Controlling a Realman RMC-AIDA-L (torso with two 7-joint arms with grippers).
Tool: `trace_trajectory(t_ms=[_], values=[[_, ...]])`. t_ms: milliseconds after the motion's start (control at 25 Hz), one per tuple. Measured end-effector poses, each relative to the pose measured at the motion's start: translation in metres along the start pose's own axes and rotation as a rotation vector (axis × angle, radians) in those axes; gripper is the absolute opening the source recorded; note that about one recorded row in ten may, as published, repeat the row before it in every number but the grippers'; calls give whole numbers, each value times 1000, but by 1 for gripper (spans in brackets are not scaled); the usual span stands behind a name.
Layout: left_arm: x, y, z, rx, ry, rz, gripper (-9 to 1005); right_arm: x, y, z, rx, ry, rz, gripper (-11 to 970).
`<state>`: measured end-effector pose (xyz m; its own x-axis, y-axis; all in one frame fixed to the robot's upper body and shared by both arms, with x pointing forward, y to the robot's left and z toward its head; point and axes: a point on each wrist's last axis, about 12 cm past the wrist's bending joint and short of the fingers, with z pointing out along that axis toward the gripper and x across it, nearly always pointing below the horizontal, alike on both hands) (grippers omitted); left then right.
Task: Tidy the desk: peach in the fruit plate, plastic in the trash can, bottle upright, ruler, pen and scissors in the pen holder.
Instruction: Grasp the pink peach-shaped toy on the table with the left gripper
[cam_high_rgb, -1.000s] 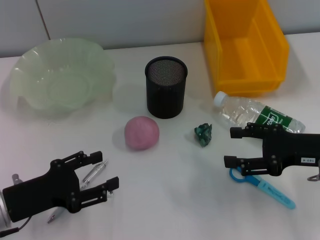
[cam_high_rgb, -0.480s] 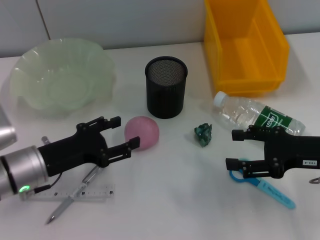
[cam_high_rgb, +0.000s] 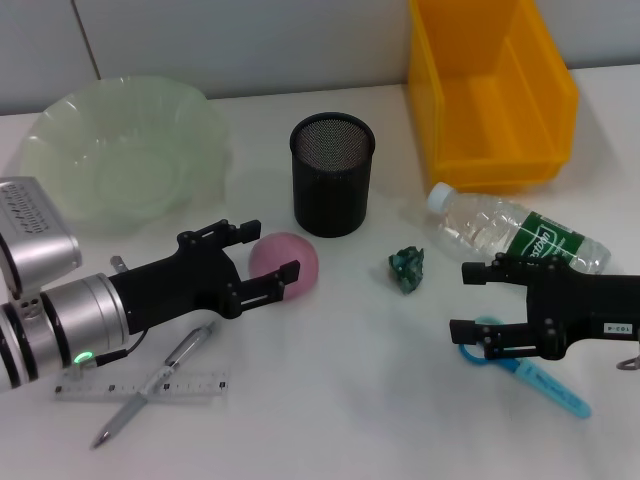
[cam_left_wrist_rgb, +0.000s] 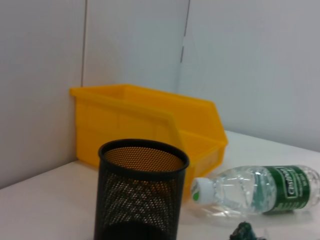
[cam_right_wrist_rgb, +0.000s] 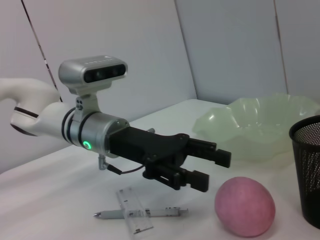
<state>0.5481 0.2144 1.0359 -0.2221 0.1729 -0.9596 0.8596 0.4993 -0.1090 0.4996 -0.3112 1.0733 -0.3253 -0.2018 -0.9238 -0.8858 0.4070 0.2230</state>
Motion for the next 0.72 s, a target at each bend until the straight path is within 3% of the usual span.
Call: trace_trajectory(t_ms=[720], values=[[4,5,15,-54,68,0,720,-3,1,3,-21,-5,-6,836]])
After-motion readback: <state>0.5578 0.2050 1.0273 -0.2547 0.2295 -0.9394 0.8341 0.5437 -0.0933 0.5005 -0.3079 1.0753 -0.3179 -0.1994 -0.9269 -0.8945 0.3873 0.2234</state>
